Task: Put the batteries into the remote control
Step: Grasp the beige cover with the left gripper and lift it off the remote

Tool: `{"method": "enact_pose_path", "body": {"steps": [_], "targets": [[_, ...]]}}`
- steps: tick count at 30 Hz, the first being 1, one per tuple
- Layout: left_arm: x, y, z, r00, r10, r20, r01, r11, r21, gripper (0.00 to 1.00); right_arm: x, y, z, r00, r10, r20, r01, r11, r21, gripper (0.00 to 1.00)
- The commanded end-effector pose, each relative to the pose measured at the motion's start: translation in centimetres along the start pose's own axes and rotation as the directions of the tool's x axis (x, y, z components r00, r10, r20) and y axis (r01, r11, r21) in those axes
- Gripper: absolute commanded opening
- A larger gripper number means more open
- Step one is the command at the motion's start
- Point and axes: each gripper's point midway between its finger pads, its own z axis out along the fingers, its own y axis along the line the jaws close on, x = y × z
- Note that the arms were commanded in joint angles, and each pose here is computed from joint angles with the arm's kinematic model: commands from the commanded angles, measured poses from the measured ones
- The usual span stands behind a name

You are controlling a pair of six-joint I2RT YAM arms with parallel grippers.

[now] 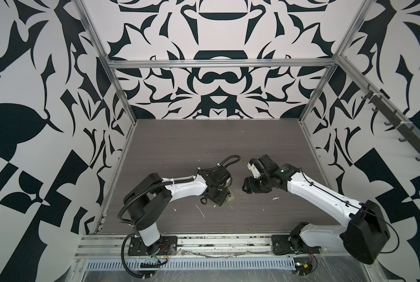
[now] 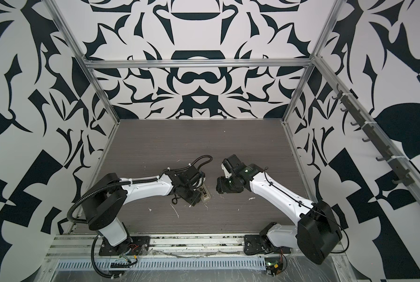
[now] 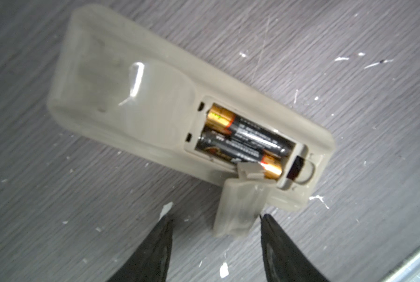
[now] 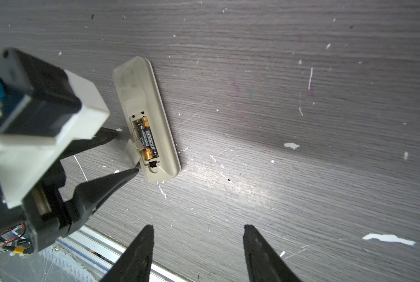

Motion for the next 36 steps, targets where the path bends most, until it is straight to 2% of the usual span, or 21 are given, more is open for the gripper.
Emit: {"method": "enact_pose_path", "body": {"steps": [1, 5, 11, 15, 21, 26, 30, 33, 36], "targets": [[1.8, 0.1, 1.5, 0.997, 0.001, -0.072, -0.002, 1.000, -0.023, 0.60, -0.3, -0.3, -0.4, 1.000, 0.007, 0.014, -0.007, 1.000, 0.013, 0.62], [1.7, 0.5, 1.8, 0.998, 0.000, -0.065, -0.004, 0.998, -0.058, 0.57, -0.1, -0.6, -0.3, 1.000, 0.010, 0.009, -0.010, 1.000, 0.023, 0.62], [1.8, 0.8, 2.1, 0.998, 0.015, -0.066, -0.021, 0.996, -0.087, 0.46, -0.2, -0.8, -0.7, 1.000, 0.009, 0.018, -0.009, 0.999, 0.031, 0.62], [2.2, 0.4, 2.1, 0.997, 0.032, -0.071, -0.038, 0.996, -0.080, 0.38, -0.2, -1.0, -0.8, 1.000, 0.010, 0.023, -0.011, 0.999, 0.034, 0.62], [2.5, -0.2, 1.8, 0.997, 0.033, -0.066, -0.037, 0.997, -0.067, 0.30, -0.2, -1.0, -0.9, 1.000, 0.007, 0.022, -0.008, 0.999, 0.033, 0.62], [2.2, -0.7, 0.0, 0.999, 0.022, -0.037, -0.024, 0.999, -0.039, 0.28, -0.3, -0.3, -1.3, 0.999, -0.020, 0.030, 0.021, 1.000, -0.004, 0.62], [1.8, -2.6, -3.1, 0.999, 0.038, -0.035, -0.037, 0.998, 0.050, 0.27, -1.1, 2.2, -3.1, 0.989, -0.097, 0.112, 0.111, 0.986, -0.124, 0.61], [2.0, -3.6, -5.3, 0.998, 0.049, -0.037, -0.045, 0.993, 0.107, 0.23, -1.9, 4.7, -5.4, 0.957, -0.169, 0.236, 0.225, 0.946, -0.234, 0.61], [2.1, -3.5, -6.5, 0.998, 0.051, -0.026, -0.049, 0.994, 0.099, 0.21, -2.2, 4.8, -6.2, 0.936, -0.196, 0.292, 0.267, 0.936, -0.228, 0.62]]}}
